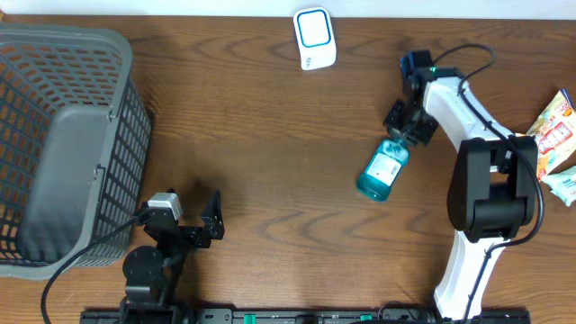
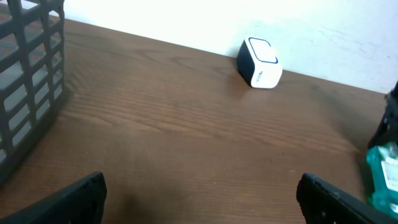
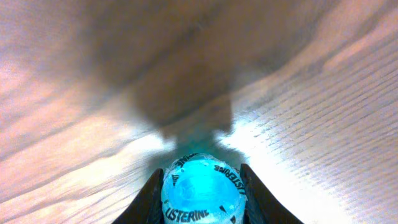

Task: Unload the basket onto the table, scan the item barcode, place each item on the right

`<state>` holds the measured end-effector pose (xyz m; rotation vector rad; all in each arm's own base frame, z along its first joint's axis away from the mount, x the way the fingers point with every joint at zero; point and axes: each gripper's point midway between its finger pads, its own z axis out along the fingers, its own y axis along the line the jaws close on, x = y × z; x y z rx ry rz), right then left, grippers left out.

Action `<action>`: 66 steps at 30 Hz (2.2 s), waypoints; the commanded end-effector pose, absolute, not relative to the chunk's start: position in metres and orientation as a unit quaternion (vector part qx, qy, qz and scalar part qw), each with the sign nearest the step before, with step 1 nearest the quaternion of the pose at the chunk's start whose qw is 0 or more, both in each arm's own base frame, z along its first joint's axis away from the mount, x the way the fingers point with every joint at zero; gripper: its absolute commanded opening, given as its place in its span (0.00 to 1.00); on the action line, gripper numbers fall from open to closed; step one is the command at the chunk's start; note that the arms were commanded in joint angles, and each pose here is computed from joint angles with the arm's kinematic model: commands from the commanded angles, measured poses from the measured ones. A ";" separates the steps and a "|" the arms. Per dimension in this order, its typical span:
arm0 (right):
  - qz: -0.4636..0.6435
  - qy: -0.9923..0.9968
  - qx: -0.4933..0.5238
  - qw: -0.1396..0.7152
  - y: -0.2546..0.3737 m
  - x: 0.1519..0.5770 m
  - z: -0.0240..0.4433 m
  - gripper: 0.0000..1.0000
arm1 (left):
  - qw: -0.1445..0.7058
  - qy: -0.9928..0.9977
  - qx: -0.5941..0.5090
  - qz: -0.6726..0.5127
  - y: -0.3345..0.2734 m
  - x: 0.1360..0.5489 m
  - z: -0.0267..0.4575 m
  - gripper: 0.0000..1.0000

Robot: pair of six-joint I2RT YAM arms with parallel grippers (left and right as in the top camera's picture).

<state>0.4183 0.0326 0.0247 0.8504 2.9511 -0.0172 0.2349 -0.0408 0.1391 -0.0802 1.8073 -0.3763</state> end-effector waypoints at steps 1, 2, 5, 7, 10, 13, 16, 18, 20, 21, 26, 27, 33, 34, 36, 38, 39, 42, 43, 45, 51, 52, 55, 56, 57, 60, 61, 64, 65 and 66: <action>0.024 0.964 0.246 0.097 0.036 0.445 0.077 0.10 | 0.588 0.792 -0.027 -0.163 -0.044 0.233 0.126 0.98; 0.028 0.963 0.246 0.109 0.036 0.447 0.087 0.10 | 0.588 0.792 -0.027 -0.163 -0.044 0.233 0.126 0.98; 0.038 0.960 0.243 0.137 0.038 0.449 0.111 0.10 | 0.588 0.792 -0.027 -0.163 -0.044 0.233 0.126 0.98; 0.044 0.957 0.242 0.154 0.039 0.449 0.126 0.10 | 0.588 0.792 -0.027 -0.163 -0.044 0.233 0.126 0.98; 0.051 0.953 0.241 0.174 0.039 0.448 0.145 0.08 | 0.588 0.792 -0.027 -0.163 -0.044 0.233 0.126 0.98; 0.055 0.951 0.241 0.186 0.038 0.446 0.158 0.07 | 0.588 0.792 -0.027 -0.163 -0.044 0.233 0.126 0.98; 0.057 0.950 0.231 0.204 0.046 0.443 0.173 0.06 | 0.588 0.792 -0.027 -0.163 -0.044 0.233 0.126 0.98; 0.039 0.951 0.221 0.213 0.051 0.442 0.176 0.06 | 0.588 0.792 -0.027 -0.163 -0.044 0.233 0.126 0.98; 0.024 0.952 0.213 0.218 0.056 0.441 0.176 0.06 | 0.588 0.792 -0.027 -0.163 -0.044 0.233 0.126 0.98; 0.015 0.954 0.202 0.222 0.063 0.439 0.177 0.07 | 0.588 0.792 -0.027 -0.163 -0.044 0.233 0.126 0.98; 0.003 0.958 0.170 0.232 0.089 0.436 0.178 0.15 | 0.588 0.792 -0.027 -0.163 -0.044 0.233 0.126 0.98; 0.003 0.959 0.163 0.233 0.096 0.434 0.178 0.18 | 0.588 0.792 -0.027 -0.163 -0.044 0.233 0.126 0.98; 0.000 0.958 0.187 0.218 0.101 0.424 0.175 0.21 | 0.588 0.792 -0.027 -0.163 -0.044 0.233 0.126 0.98; -0.002 0.957 0.195 0.216 0.100 0.423 0.174 0.23 | 0.588 0.792 -0.027 -0.163 -0.044 0.233 0.126 0.98; -0.003 0.956 0.199 0.214 0.099 0.422 0.174 0.28 | 0.588 0.792 -0.027 -0.163 -0.044 0.233 0.126 0.98; -0.003 0.956 0.201 0.215 0.099 0.422 0.174 0.33 | 0.588 0.792 -0.027 -0.163 -0.044 0.233 0.126 0.98; -0.003 0.956 0.201 0.215 0.099 0.422 0.174 0.34 | 0.588 0.792 -0.027 -0.163 -0.044 0.233 0.126 0.98; -0.002 0.955 0.204 0.215 0.099 0.422 0.175 0.42 | 0.588 0.792 -0.027 -0.163 -0.044 0.233 0.126 0.98; -0.001 0.955 0.204 0.216 0.099 0.422 0.176 0.45 | 0.588 0.792 -0.027 -0.163 -0.044 0.233 0.126 0.98; 0.003 0.954 0.204 0.218 0.100 0.421 0.179 0.50 | 0.588 0.792 -0.027 -0.163 -0.044 0.233 0.126 0.98; 0.028 0.953 0.172 0.248 0.103 0.415 0.226 0.85 | 0.588 0.792 -0.027 -0.163 -0.044 0.233 0.126 0.98; 0.039 0.957 0.132 0.256 0.108 0.413 0.237 0.95 | 0.588 0.792 -0.027 -0.163 -0.044 0.233 0.126 0.98; 0.053 0.961 -0.014 0.273 0.121 0.403 0.258 0.99 | 0.588 0.792 -0.027 -0.163 -0.044 0.233 0.126 0.98; 0.046 0.958 -0.064 0.274 0.122 0.399 0.260 0.99 | 0.588 0.792 -0.027 -0.163 -0.044 0.233 0.126 0.98; 0.028 0.952 -0.147 0.266 0.122 0.393 0.259 0.99 | 0.588 0.792 -0.027 -0.163 -0.044 0.233 0.126 0.98; -0.013 0.922 -0.318 0.221 0.120 0.379 0.237 0.98 | 0.588 0.792 -0.027 -0.163 -0.044 0.233 0.126 0.98; -0.022 0.909 -0.363 0.201 0.118 0.377 0.224 0.96 | 0.588 0.792 -0.027 -0.163 -0.044 0.233 0.126 0.98; -0.033 0.888 -0.415 0.194 0.120 0.386 0.203 0.98 | 0.588 0.792 -0.027 -0.163 -0.044 0.233 0.126 0.98; -0.037 0.886 -0.419 0.197 0.120 0.391 0.200 0.99 | 0.588 0.792 -0.027 -0.163 -0.044 0.233 0.126 0.98; -0.039 0.885 -0.420 0.198 0.118 0.393 0.198 0.99 | 0.588 0.792 -0.027 -0.163 -0.044 0.233 0.126 0.98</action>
